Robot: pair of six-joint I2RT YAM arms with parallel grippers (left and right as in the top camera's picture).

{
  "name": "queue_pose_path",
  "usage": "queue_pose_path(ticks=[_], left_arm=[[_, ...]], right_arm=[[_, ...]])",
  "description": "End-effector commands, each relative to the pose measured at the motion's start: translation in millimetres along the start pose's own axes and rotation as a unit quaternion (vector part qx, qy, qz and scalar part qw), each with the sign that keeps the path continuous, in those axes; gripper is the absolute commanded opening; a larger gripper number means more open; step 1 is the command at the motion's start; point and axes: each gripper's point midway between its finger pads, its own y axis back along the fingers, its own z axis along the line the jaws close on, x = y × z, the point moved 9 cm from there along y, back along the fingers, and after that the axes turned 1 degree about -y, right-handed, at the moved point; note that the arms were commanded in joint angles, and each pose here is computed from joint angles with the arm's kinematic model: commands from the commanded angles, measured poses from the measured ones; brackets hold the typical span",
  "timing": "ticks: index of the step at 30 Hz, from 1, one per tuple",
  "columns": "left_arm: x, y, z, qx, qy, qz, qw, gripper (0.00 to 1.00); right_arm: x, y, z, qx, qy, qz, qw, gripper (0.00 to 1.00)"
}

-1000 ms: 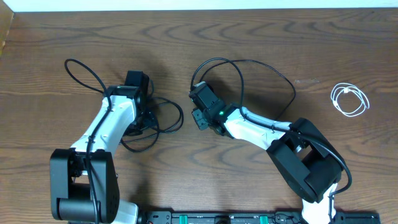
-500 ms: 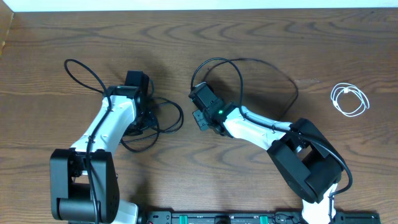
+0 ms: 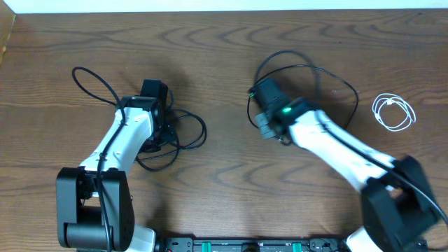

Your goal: Untangle cables

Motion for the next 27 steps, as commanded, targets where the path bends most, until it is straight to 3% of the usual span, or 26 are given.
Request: queue_pose_path(ticks=[1, 3, 5, 12, 20, 27], left_arm=[[0.5, -2.5, 1.5, -0.006, 0.004, 0.003, 1.000, 0.98], [0.6, -2.5, 1.4, -0.006, 0.004, 0.003, 1.000, 0.98], [0.5, -2.5, 1.5, -0.006, 0.004, 0.003, 1.000, 0.98], [0.5, -2.5, 0.6, -0.002, 0.005, 0.004, 1.000, 0.98], [0.6, -2.5, 0.6, -0.002, 0.005, 0.004, 1.000, 0.98], [0.5, -2.5, 0.7, -0.002, 0.005, 0.004, 1.000, 0.98]], right_arm=[[-2.5, 2.6, -33.8, 0.031, -0.010, 0.006, 0.999, 0.01], [-1.4, -0.6, -42.9, 0.011, -0.011, 0.019, 1.000, 0.01], [-2.0, -2.1, -39.2, -0.069, 0.013, 0.025, 0.997, 0.01], [-22.4, 5.4, -12.9, -0.228, 0.014, -0.036, 0.973, 0.03], [-17.4, -15.2, 14.5, -0.149, 0.058, -0.030, 0.987, 0.04], [-8.9, -57.9, 36.3, -0.146, 0.077, -0.003, 0.986, 0.08]])
